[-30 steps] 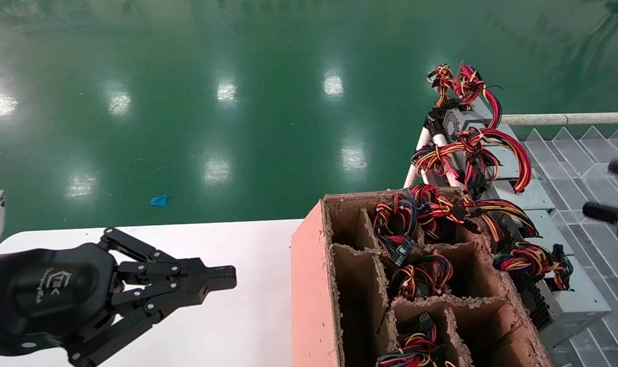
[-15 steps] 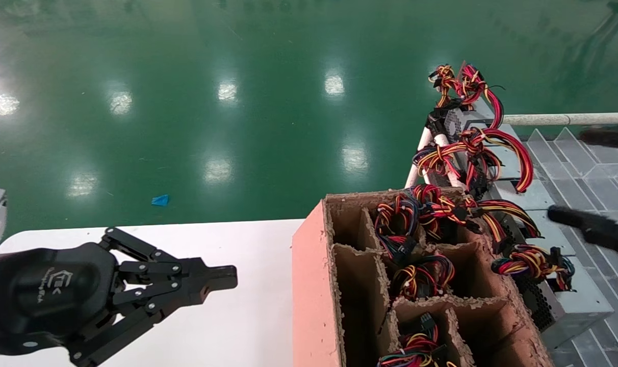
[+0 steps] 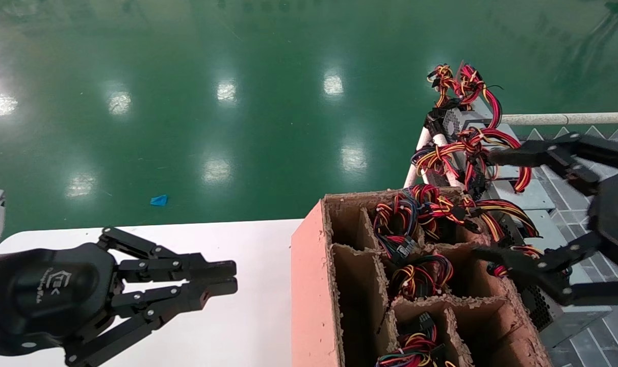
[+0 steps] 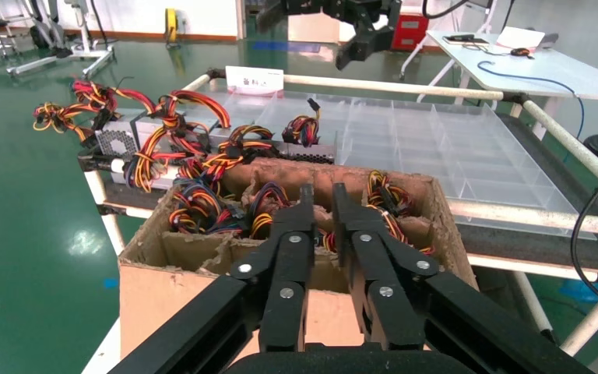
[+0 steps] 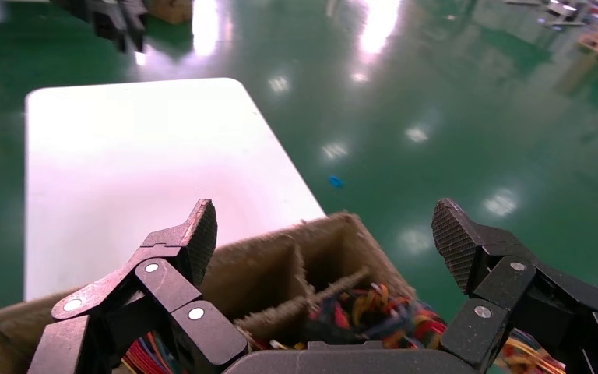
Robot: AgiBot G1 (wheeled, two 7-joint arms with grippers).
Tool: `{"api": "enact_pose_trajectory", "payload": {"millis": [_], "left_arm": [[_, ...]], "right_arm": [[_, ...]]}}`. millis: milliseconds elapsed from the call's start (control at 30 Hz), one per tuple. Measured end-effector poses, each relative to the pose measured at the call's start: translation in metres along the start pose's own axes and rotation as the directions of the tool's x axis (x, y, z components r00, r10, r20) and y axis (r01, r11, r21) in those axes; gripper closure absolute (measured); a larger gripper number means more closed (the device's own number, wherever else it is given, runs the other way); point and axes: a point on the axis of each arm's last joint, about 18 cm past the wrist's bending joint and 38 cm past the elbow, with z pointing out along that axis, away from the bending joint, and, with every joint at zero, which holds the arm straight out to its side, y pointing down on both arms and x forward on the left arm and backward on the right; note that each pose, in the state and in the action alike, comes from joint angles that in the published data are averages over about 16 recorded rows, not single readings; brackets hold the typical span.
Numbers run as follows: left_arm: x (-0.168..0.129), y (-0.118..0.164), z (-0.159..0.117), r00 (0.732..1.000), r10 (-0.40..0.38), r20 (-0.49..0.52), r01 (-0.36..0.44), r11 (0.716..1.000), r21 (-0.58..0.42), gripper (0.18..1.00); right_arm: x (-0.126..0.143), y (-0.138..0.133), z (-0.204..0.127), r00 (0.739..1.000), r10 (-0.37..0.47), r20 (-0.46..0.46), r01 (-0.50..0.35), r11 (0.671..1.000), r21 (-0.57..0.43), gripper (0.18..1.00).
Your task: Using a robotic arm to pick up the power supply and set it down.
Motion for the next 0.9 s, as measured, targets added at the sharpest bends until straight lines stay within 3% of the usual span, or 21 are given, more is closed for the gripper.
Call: {"api": "enact_pose_trajectory", "payload": {"millis": [433, 900], "left_arm": [[0.0, 0.0, 0.0, 1.0, 0.0, 0.0, 0.0, 1.0, 0.0, 0.797], [0.0, 0.0, 0.0, 1.0, 0.0, 0.0, 0.0, 1.0, 0.0, 0.471]], "right_arm": [[-0.014, 0.007, 0.042, 0.99, 0.034, 0.138, -0.046, 0.995, 0.084, 0.179], [-0.036, 0.02, 0.078, 0.964, 0.09, 0.25, -0.137, 0.975, 0.177, 0.179]]}}
